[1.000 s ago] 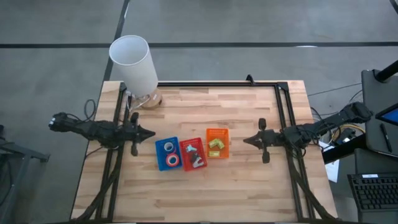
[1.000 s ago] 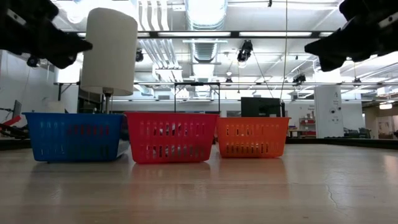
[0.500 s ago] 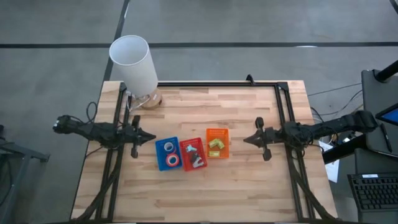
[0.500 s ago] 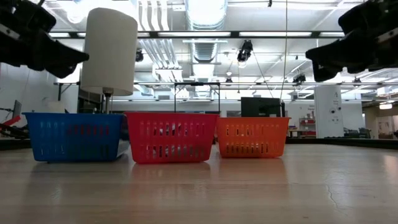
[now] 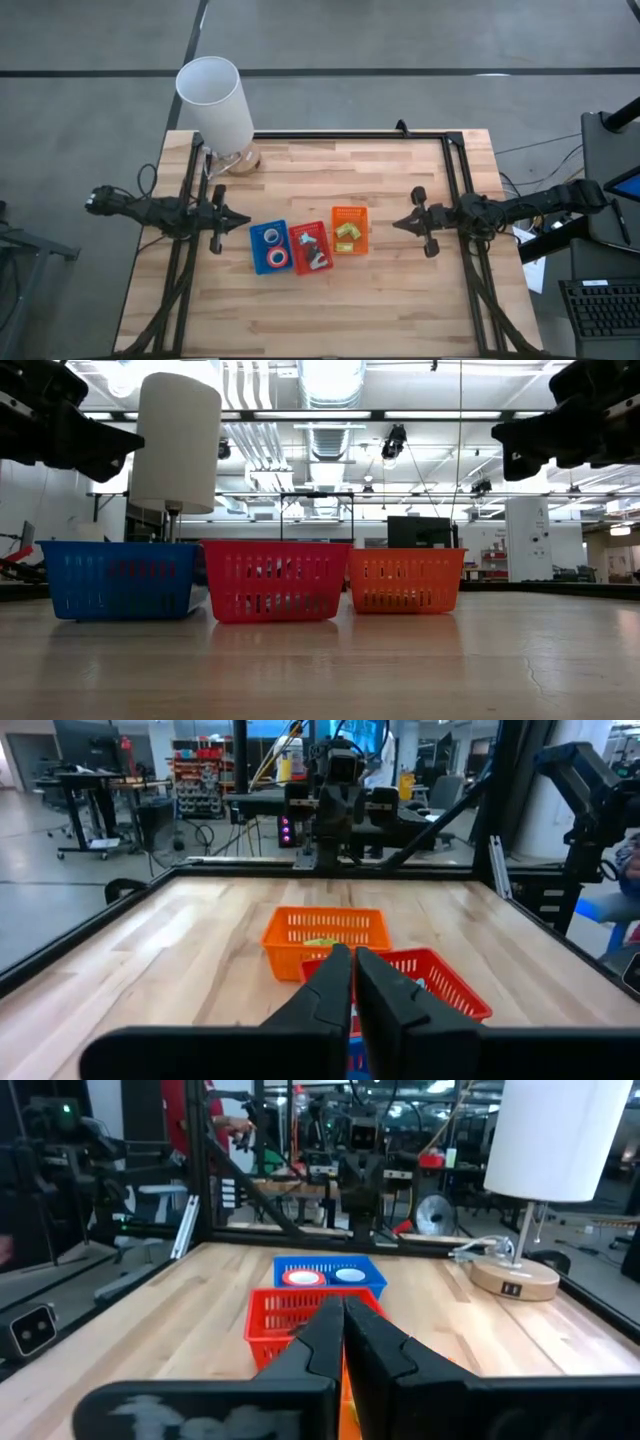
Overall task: Pick and place Stapler, Stapler remover, tape
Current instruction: Return to Home Position
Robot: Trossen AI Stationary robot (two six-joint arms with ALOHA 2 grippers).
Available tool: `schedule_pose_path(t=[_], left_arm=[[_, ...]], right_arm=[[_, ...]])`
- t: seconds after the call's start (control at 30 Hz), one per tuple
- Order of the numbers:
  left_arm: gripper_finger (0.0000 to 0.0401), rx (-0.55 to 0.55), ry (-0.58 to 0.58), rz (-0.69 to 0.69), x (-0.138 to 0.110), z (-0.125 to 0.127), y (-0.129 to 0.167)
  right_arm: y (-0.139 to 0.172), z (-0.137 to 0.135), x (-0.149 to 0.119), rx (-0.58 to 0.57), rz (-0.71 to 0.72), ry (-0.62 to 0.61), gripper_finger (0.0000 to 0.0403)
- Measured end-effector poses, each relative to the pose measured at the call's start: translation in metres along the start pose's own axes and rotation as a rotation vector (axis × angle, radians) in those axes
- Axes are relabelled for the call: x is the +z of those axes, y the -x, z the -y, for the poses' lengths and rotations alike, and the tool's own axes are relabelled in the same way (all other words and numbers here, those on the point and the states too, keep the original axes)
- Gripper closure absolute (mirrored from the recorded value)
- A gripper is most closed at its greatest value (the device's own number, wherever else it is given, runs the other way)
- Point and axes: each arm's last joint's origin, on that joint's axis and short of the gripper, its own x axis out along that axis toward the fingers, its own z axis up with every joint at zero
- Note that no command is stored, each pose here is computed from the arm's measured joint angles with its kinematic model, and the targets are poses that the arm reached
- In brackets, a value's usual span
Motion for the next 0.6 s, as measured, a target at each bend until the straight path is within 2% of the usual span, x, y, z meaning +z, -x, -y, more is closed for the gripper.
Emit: schedule_pose_path(t=[0.6], left_arm=[[0.0378, 0.000, 0.001, -0.004, -0.0006, 0.0000, -0.0002]], right_arm=[[-0.0002, 0.0000, -0.0025, -0.002, -0.025, -0.003, 0.0394]])
